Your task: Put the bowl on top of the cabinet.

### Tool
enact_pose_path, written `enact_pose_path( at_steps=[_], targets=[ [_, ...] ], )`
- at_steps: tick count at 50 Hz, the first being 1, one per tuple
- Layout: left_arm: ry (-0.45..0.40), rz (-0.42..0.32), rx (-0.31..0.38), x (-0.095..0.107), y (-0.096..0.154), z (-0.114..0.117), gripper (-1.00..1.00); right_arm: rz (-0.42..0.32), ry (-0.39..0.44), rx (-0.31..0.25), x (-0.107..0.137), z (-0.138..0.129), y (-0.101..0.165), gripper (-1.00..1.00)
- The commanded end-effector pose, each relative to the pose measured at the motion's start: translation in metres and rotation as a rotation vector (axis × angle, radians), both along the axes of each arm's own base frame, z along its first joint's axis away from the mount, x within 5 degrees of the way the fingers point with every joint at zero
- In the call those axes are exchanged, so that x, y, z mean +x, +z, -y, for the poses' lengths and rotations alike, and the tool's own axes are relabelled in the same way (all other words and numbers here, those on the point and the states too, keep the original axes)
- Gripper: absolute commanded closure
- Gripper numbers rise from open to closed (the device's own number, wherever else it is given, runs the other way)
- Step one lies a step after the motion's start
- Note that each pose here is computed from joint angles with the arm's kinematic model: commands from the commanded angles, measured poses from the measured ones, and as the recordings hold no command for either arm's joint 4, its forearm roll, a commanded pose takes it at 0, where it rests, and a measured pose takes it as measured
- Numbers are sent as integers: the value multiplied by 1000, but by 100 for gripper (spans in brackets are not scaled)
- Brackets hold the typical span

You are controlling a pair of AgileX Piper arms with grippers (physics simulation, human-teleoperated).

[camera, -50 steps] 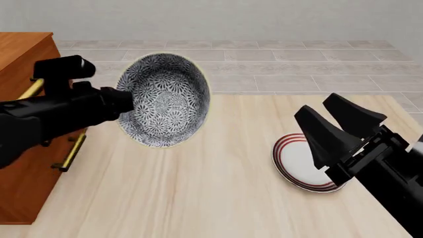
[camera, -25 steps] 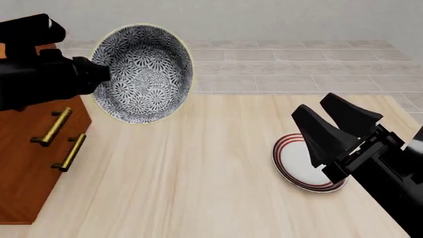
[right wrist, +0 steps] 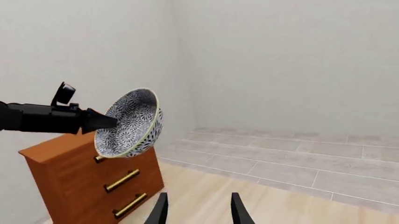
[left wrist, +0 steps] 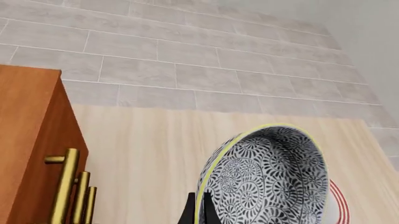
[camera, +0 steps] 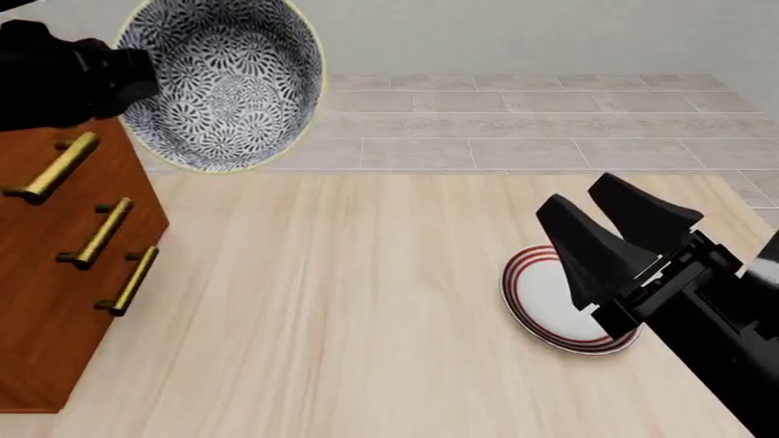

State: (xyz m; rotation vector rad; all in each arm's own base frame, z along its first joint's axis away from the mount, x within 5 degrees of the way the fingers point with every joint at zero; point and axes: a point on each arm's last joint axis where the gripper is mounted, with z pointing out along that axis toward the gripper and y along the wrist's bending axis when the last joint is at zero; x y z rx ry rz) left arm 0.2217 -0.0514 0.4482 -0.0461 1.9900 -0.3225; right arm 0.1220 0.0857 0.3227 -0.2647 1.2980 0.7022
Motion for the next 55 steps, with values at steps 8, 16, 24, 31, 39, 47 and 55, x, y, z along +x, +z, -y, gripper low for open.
enact_pose_path(
  at_steps=[8,16,24,31,39,47,55],
  targets=[
    [126,-2,-57,-6,13,-25,100,-1,2,-6,-1,0,-1,-100],
    [170,2,-67,-9,15,-34,100,-2,3,-6,-2,1,-1,-100],
    [240,4,-42,-12,13,-51,100,-1,2,-7,-2,1,-1,-100],
    [326,16,-22,-20,19,-70,100,-2,-1,-7,-1,0,-1,-100],
    [361,24,-8,-24,22,-78,100,-4,-2,-8,2,-1,-1,-100],
    [445,38,-1,-29,24,-94,100,-6,-6,-8,4,-2,-1,-100],
    [510,39,-2,-34,20,-106,100,-4,-13,-8,5,-1,-1,-100]
  ],
)
